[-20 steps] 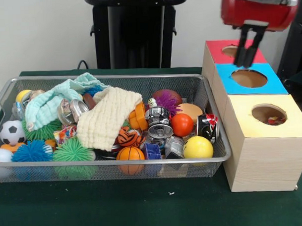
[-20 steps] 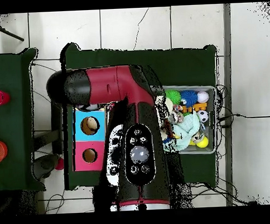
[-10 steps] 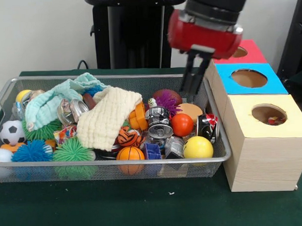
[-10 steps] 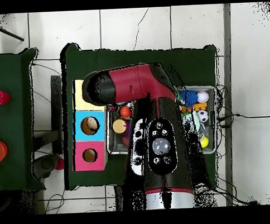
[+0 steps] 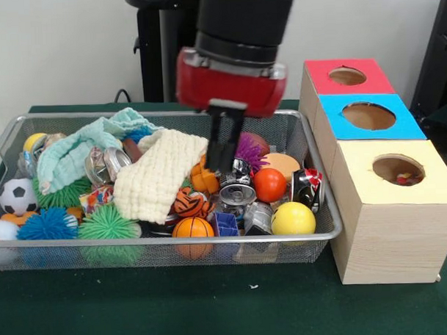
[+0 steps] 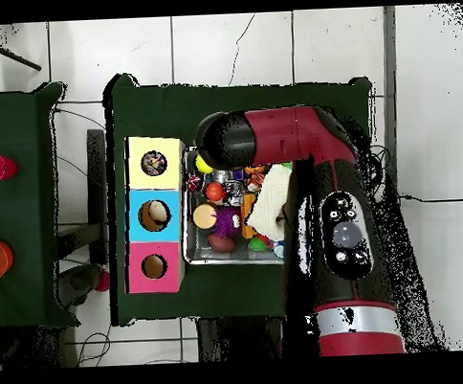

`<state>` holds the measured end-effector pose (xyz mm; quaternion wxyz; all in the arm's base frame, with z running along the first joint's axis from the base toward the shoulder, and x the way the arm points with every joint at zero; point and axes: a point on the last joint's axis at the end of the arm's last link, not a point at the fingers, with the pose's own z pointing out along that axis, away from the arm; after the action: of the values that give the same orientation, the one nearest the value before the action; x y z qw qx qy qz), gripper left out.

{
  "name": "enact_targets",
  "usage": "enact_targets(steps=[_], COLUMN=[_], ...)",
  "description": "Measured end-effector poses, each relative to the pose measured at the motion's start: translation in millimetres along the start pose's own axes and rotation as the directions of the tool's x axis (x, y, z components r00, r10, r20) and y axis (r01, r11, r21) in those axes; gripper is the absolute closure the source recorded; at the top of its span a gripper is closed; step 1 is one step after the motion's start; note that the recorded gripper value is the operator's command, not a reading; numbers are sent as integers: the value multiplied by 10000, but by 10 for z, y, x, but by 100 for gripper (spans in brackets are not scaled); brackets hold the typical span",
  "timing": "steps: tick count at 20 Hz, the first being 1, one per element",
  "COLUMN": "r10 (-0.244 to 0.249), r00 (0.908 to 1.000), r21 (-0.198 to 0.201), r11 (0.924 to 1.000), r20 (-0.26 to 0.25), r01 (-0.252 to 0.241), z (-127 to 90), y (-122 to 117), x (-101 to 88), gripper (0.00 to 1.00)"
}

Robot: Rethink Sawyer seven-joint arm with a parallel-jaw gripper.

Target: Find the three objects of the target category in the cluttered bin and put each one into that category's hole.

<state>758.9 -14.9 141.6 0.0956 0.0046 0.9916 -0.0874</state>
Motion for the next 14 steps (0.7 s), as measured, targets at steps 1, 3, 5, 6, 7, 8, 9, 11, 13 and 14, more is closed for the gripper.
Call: enact_targets(steps=[1,3,5,6,7,8,9,11,13,14], r10=[32,45,35,13,-11,-35,-102,-184,-358,-415], r00=[10000,10000,10000,10000,10000,10000,9999,9998,9994,9991], r21=[-91,-221,-384,-469,-496,-522,-560,-603,-642,-653], r11=[10000,9997,9993,9989,9988,9986,9984,9980,9973,9970], r20=[-19,-28,-28,-28,-26,-24,-18,-15,-23,-26], r01=[-32,-46,-36,-14,10,33,101,183,356,412], z=[47,101,156,188,202,216,246,280,351,372], y=[-100,-240,-409,-515,-560,-605,-694,-792,-959,-1009], x=[-6,-14,-20,-19,-17,-15,-7,3,33,43], gripper=[100,100,100,100,100,100,100,100,100,100])
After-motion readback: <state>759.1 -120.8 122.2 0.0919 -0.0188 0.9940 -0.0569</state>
